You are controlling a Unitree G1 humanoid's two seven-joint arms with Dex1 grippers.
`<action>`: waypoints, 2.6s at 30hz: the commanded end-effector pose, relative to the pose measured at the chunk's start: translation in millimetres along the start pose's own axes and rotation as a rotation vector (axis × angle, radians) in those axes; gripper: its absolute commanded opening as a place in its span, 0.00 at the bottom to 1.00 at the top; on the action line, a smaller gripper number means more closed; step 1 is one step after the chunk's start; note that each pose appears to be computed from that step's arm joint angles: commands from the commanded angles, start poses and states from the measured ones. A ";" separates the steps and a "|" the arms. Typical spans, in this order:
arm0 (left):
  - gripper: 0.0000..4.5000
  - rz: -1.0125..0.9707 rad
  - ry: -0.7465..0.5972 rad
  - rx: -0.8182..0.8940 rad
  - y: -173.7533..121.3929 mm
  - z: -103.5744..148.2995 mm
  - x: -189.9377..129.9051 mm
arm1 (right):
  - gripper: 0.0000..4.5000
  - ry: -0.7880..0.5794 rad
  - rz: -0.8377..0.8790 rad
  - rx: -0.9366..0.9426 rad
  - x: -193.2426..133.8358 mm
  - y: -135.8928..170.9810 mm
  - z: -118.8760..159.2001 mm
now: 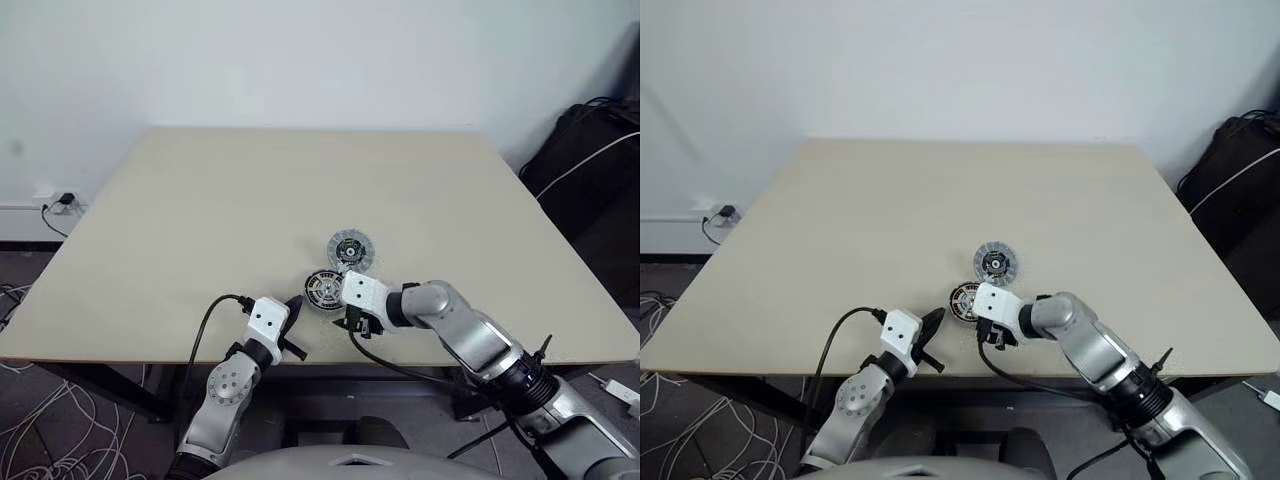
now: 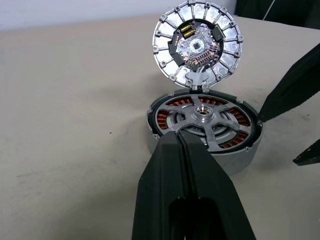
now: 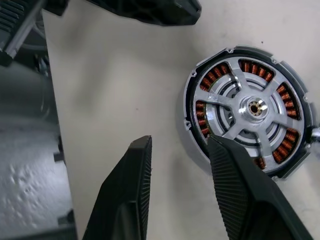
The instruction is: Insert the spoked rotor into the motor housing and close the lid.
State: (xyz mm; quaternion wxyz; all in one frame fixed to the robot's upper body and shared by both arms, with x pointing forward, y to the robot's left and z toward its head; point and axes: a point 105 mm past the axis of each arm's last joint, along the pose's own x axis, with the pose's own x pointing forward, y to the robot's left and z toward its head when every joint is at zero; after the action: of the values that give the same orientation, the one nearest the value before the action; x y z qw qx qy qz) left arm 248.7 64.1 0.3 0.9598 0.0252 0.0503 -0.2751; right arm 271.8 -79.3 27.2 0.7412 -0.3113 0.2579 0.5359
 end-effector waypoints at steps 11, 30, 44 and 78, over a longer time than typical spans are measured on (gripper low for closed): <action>0.00 0.038 -0.048 -0.029 5.2 10.7 -5.2 | 0.42 0.055 0.044 -0.111 16.1 -13.5 8.2; 0.00 0.048 -0.049 -0.056 3.8 2.8 -3.5 | 0.01 0.139 0.067 -0.091 17.9 -19.5 -11.8; 0.00 0.055 -0.023 -0.077 4.2 -16.6 -8.1 | 0.01 0.072 -0.094 0.293 -13.0 7.6 -24.4; 0.00 0.041 -0.024 -0.081 3.9 -15.3 -6.1 | 0.22 -0.098 -0.218 0.590 18.6 -6.2 34.6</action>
State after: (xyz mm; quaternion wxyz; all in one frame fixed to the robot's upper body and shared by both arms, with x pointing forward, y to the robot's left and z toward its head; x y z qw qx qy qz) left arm 238.0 75.6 -30.4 0.9637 -0.0107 0.0832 -0.2536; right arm 273.6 -44.7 25.4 0.8492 -0.0884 0.3612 0.3751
